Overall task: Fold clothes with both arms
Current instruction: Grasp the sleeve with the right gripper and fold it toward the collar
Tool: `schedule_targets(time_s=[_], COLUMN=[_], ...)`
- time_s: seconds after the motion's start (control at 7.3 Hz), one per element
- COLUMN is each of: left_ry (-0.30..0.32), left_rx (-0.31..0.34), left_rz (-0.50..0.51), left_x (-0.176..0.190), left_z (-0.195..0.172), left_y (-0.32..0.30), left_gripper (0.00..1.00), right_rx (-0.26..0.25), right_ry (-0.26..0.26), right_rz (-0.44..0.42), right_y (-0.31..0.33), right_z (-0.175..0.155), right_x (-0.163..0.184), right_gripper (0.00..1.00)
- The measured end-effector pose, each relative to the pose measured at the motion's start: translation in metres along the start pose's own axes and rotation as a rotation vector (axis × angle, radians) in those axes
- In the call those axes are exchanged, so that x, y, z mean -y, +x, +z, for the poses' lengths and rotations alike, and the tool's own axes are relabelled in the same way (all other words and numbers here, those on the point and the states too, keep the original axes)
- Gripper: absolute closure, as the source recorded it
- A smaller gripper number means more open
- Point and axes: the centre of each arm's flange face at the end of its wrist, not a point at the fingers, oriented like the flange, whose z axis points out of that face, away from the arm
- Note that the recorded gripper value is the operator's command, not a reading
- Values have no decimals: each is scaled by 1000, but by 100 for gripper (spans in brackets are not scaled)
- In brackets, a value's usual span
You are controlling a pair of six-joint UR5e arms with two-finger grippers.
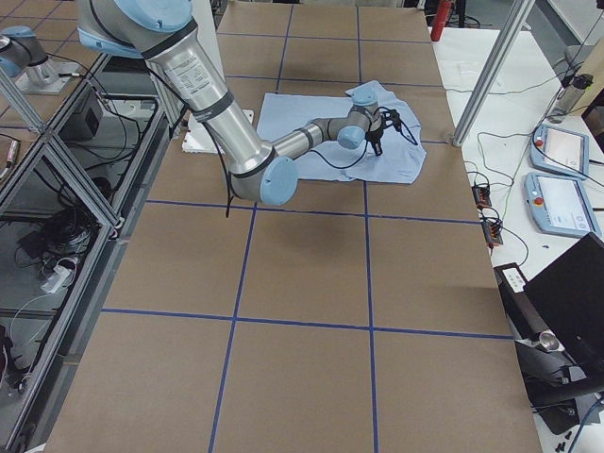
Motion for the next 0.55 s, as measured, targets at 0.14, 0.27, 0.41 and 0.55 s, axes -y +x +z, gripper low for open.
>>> schedule_targets(time_s=[0.14, 0.27, 0.41, 0.55], left_ry=[-1, -1, 0, 1], left_rx=[0, 0, 0, 0], left_rz=[-2, -2, -2, -2], left_x=[1, 1, 1, 2], left_z=[1, 1, 1, 0], left_y=[0, 0, 0, 0], left_gripper=[0, 0, 0, 0], right_rx=[-26, -38, -41, -39], right_ry=[6, 10, 12, 13], right_rz=[8, 12, 13, 14], right_y=[-3, -3, -4, -5], right_z=[5, 7, 7, 7], right_x=[10, 15, 16, 17], right_gripper=[3, 0, 0, 0])
